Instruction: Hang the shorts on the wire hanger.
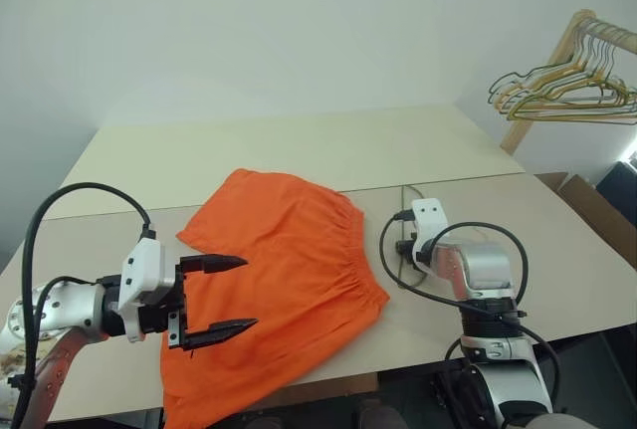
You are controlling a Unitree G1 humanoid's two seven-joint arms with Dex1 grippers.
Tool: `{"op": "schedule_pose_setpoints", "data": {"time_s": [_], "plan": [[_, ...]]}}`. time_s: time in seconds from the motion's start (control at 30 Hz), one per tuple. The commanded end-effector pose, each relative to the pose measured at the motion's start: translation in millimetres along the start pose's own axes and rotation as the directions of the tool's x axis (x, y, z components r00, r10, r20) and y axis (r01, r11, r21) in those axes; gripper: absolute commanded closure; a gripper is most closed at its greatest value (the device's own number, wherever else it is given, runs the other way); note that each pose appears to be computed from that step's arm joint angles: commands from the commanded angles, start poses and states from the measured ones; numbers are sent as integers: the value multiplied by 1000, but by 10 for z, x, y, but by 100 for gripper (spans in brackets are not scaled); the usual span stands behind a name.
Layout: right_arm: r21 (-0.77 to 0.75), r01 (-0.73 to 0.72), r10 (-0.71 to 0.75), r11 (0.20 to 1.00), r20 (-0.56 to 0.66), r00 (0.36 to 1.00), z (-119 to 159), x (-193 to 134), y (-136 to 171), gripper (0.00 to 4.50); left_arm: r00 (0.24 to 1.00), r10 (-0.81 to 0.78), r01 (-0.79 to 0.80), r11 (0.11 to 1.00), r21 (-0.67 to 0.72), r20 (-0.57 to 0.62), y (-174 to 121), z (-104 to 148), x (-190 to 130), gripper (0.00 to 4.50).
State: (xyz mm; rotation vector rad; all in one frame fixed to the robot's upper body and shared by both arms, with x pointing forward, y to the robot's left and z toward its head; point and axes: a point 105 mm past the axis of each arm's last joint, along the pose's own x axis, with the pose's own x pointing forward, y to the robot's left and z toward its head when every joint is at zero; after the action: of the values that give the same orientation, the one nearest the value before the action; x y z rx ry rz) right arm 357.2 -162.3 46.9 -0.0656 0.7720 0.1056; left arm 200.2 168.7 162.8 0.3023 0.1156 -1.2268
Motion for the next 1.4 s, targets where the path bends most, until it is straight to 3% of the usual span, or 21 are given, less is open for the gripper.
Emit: {"op": "schedule_pose_setpoints", "data": {"time_s": [0.03,0.1,0.37,0.53,0.67,0.77,0.87,0.93,1.07,1.23,1.4], "plan": [[1,-37,37,999,-62,997,-162,80,118,397,1000,-3,4,998,57,-7,-10,57,11,0],[1,-33,33,999,-59,998,-156,89,110,449,1000,3,-2,998,61,-10,-4,50,12,0],[-1,10,-10,1000,-9,1000,-45,90,-11,449,1000,5,-3,997,78,-20,31,35,24,0],[-86,131,-97,988,320,943,604,-190,-137,449,990,120,-123,992,37,79,249,149,81,0],[-159,87,15,983,552,834,1027,-580,8,449,904,367,-328,925,-194,218,702,261,225,0],[-271,77,136,959,683,717,1198,-845,200,449,838,456,-346,868,-356,299,902,369,380,0],[-481,151,310,864,743,593,1210,-1056,485,449,809,465,-298,852,-431,360,974,514,535,0],[-536,190,369,822,757,539,1178,-1124,615,449,789,466,-273,849,-451,399,1002,616,621,0],[-637,170,554,752,750,361,1073,-1428,1035,449,695,471,-142,831,-538,544,1045,886,655,0],[-649,150,594,746,750,290,1034,-1535,1197,449,627,501,-75,801,-594,596,1159,1013,565,0],[-667,156,617,729,738,272,1016,-1558,1270,449,628,491,-52,801,-597,604,1161,1059,588,0]]}}
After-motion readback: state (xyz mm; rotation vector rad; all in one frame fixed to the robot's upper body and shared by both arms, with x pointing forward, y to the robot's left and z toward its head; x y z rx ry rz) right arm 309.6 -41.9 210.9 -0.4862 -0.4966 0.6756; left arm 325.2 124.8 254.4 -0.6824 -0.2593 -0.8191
